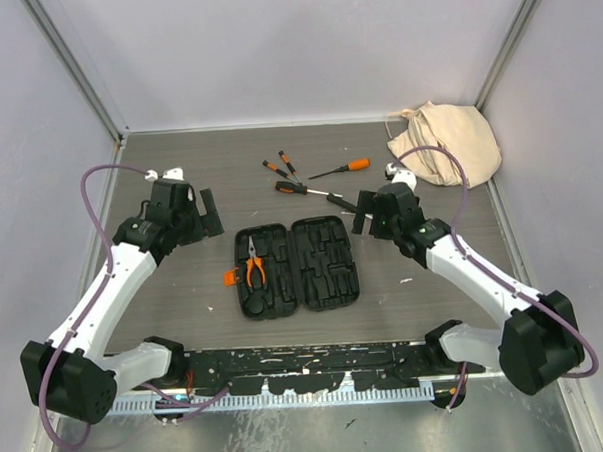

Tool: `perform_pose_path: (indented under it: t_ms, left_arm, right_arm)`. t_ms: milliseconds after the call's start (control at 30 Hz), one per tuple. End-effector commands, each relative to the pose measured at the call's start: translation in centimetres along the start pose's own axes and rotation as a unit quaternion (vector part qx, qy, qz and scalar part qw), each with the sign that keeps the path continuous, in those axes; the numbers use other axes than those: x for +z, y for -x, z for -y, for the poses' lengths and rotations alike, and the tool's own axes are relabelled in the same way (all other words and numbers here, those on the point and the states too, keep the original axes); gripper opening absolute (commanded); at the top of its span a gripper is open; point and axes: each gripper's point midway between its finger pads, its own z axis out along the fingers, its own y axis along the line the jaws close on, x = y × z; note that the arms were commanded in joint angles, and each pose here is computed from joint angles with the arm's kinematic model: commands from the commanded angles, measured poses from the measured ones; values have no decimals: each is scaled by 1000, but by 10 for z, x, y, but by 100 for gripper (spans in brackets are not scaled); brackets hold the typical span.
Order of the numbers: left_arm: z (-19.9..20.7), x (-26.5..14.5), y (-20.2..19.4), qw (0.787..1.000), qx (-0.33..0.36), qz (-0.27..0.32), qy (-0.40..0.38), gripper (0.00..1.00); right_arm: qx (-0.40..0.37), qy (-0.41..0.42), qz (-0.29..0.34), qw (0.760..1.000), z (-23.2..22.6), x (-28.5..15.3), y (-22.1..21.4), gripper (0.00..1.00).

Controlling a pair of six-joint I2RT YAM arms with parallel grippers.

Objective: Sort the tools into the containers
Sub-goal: Pick up the hammer at the center of the board.

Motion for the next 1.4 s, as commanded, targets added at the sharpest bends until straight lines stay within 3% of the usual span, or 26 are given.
perform_pose_path:
  t_ms: [0,233,533,1367]
  left_arm:
    - [4,-16,19,999,7,32,-16,98]
    - [4,-17,18,999,13,26,-17,98]
    - [4,-14,15,1000,18,17,-15,98]
    - [17,-13,-14,997,19,-28,-70,98]
  right_arm:
    - [-38,19,9,999,-15,1,28,100]
    - [-74,31,-6,997,-25,18,46,96]
    - [-92,-11,-43,995,-9,57,57,81]
    - [-197,95,-157,963,-46,159,44,63]
